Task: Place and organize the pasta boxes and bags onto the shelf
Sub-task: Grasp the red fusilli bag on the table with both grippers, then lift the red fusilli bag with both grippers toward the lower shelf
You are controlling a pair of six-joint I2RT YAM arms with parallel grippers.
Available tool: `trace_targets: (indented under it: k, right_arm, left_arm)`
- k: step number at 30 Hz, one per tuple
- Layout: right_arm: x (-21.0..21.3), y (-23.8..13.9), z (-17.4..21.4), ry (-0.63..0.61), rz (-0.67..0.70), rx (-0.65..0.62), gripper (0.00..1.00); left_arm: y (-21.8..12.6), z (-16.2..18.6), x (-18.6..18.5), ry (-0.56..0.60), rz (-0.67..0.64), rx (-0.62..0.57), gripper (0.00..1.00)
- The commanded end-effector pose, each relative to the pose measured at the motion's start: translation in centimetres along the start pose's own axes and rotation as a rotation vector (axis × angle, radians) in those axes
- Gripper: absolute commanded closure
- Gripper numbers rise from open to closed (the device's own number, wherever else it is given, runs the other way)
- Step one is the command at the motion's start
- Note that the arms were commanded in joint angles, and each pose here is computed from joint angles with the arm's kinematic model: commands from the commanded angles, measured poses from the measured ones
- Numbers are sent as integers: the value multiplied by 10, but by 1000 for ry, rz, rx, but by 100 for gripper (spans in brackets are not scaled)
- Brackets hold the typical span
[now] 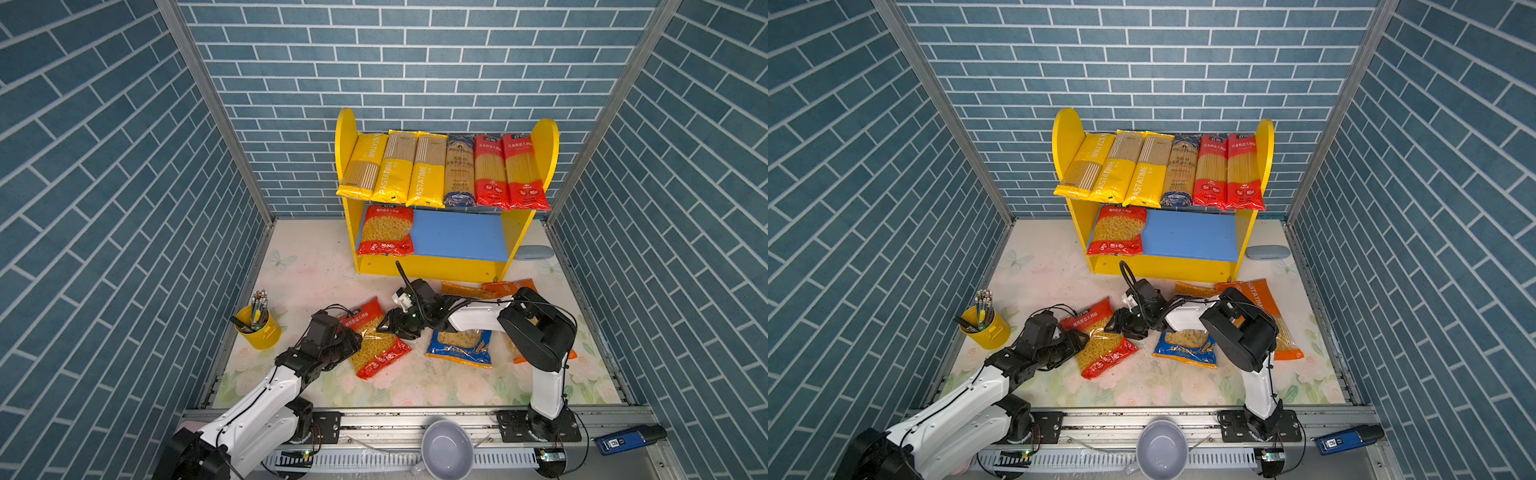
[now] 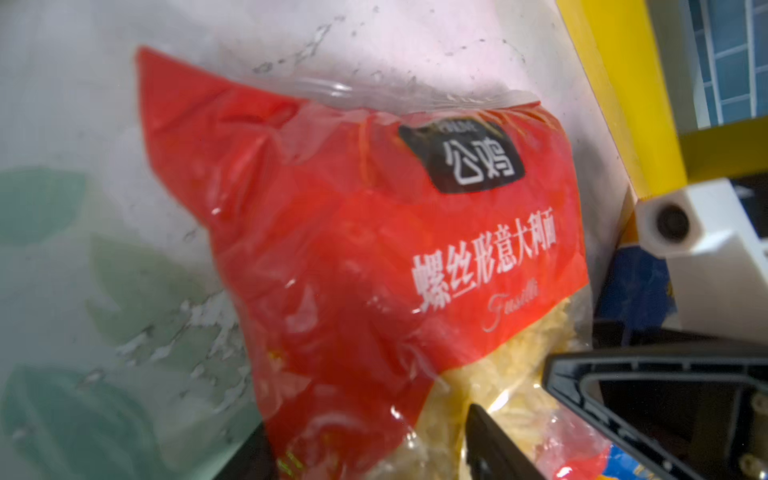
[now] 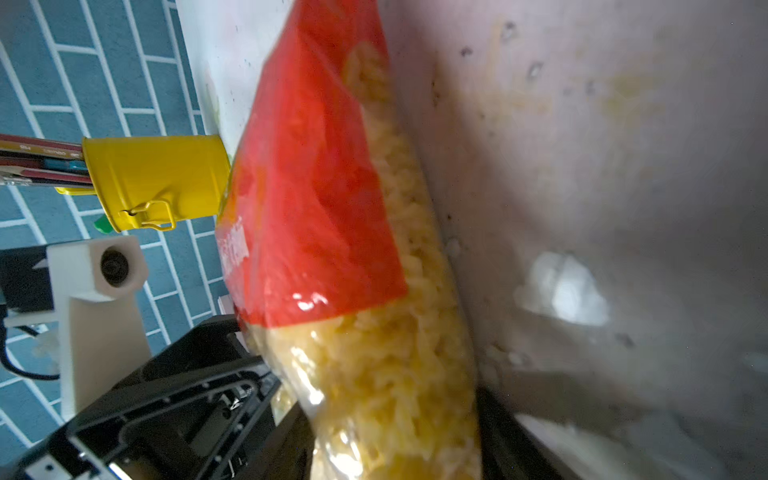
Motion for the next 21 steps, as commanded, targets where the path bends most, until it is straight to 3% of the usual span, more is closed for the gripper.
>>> trace_targets:
  k: [1,5,12,21]
  right_arm:
    - [4,17,1,22,-49,38,42]
    - [13,16,0,-4,-97,30,46]
    - [33,0,-5,-58,-177,-42,68]
    - [50,-25,0,-95,-214,-100,81]
  left_arm:
    - [3,2,-1,24,26,2,44]
    - [4,3,-1,28,42,10,49]
    - [-1,0,-10,38,73,2,49]
    - [-18,-5,-21,56,86,-18,44]
Point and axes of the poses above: each gripper's point midway between its finger pads, its own y axis out along the fingers, its own x axis along the line the jaws close on, z = x × y, the point moved 6 cm from there along -y, back along the fingers, and after that the axes turned 3 degrees about -y, right-handed, at the moved point
